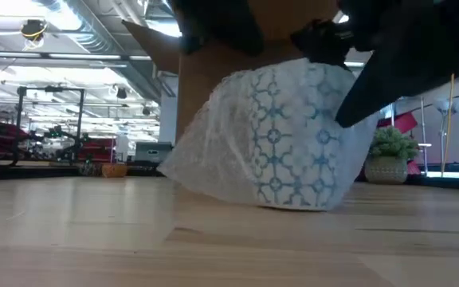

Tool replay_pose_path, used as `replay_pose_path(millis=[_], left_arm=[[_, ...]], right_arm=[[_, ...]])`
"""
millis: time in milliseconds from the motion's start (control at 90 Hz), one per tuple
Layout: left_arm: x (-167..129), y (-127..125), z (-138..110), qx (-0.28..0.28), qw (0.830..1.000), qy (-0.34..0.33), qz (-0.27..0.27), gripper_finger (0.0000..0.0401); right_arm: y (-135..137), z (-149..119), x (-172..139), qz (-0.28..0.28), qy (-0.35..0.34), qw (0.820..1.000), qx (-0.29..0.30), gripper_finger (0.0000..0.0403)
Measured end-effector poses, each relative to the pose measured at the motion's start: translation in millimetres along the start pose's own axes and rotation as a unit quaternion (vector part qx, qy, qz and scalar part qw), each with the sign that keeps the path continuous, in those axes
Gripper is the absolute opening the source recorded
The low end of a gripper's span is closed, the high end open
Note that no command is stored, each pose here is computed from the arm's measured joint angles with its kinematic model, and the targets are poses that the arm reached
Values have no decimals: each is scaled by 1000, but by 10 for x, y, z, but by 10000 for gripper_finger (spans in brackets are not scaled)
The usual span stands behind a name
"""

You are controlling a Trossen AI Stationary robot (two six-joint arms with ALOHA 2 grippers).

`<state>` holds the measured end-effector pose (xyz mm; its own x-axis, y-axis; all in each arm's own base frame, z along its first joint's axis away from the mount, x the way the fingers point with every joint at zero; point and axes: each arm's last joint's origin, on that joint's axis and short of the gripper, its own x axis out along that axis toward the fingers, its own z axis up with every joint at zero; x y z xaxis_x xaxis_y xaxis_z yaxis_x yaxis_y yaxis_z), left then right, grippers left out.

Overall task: Wrap mug
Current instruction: Wrap the mug with the bubble wrap, then put the mug into the box

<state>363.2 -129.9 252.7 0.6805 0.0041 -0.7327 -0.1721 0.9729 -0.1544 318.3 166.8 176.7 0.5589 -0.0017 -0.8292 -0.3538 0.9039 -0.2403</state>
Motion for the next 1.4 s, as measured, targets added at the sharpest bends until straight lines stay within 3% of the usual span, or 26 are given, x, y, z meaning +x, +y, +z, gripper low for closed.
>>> replay_pose_path(millis=[200, 522, 733, 978, 1167, 1400], left_arm=[[-96, -141, -48, -4, 1000, -10, -13, 0], [-264, -313, -127, -11, 998, -52, 21, 0], [-432, -427, -202, -4, 997, -67, 29, 0], [-880, -531, -211, 9, 994, -108, 0, 0], [-1225, -482, -262, 18, 990, -137, 37, 0], [-1338, -320, -276, 29, 988, -125, 84, 0]], right_arm=[[-6, -27, 6, -11, 12, 1000, -1, 193], [-4, -80, 18, -11, 36, 999, -20, 24], [101, -83, -88, 0, 43, 998, -39, 23], [208, 153, -589, 24, 1, 998, -61, 23], [218, 302, -1037, 25, -28, 995, -94, 23], [-9, 469, -1616, -26, -75, 990, -119, 23]])
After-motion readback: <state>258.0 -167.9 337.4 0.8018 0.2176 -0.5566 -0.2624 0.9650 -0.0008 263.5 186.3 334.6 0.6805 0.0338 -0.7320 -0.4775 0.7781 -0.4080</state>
